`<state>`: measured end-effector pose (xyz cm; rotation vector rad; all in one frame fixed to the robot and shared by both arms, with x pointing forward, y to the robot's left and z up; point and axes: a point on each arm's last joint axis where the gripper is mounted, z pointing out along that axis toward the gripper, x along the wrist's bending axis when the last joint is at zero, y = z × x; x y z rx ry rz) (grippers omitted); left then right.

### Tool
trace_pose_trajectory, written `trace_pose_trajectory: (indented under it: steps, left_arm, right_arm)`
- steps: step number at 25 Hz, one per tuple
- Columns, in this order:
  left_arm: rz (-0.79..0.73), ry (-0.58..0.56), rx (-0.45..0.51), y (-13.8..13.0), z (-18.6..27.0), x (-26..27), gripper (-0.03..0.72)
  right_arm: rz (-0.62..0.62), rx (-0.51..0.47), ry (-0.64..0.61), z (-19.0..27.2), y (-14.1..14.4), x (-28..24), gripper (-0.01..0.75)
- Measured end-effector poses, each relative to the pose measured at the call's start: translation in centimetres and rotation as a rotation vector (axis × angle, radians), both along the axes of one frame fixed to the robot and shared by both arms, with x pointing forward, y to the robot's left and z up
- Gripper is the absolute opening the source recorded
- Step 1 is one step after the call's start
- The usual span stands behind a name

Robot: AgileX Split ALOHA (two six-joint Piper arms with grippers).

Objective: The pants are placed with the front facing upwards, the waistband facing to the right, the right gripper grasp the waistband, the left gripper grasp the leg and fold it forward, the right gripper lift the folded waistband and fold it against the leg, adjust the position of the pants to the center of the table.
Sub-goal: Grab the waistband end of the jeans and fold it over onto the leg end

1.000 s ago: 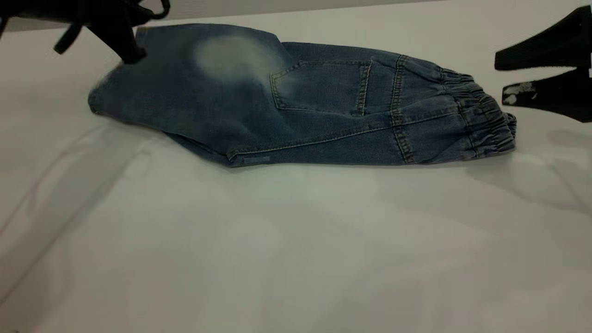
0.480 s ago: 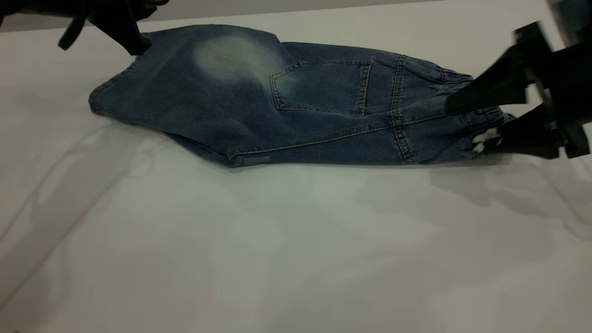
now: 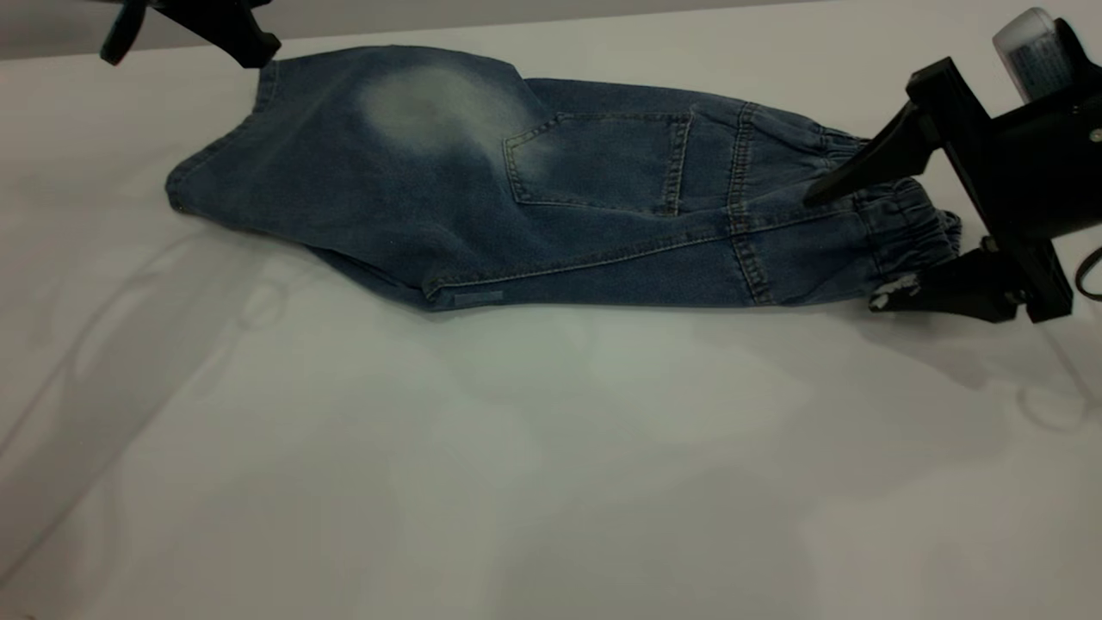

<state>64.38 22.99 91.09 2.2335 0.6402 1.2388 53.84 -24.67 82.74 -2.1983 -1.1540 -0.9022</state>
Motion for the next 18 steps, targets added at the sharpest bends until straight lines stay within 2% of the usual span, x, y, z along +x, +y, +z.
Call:
trace_pose_trajectory:
  steps: [5,13,18]
  left_arm:
    - [-0.002,-0.002,0.001,0.0,0.0,0.0,0.267]
    - [-0.003,-0.004,0.001,0.0,0.0,0.0,0.267]
    - [-0.003,-0.004,0.001,0.0,0.0,0.0,0.267]
  right_arm:
    - [-0.053,0.034,0.024,-0.2,0.0,1.8,0.601]
    - [-0.195,0.079,0.189,-1.4,-0.2,1.8,0.594]
    - [-0.221,0.090,0.185,-1.2,-0.2,2.3,0.594]
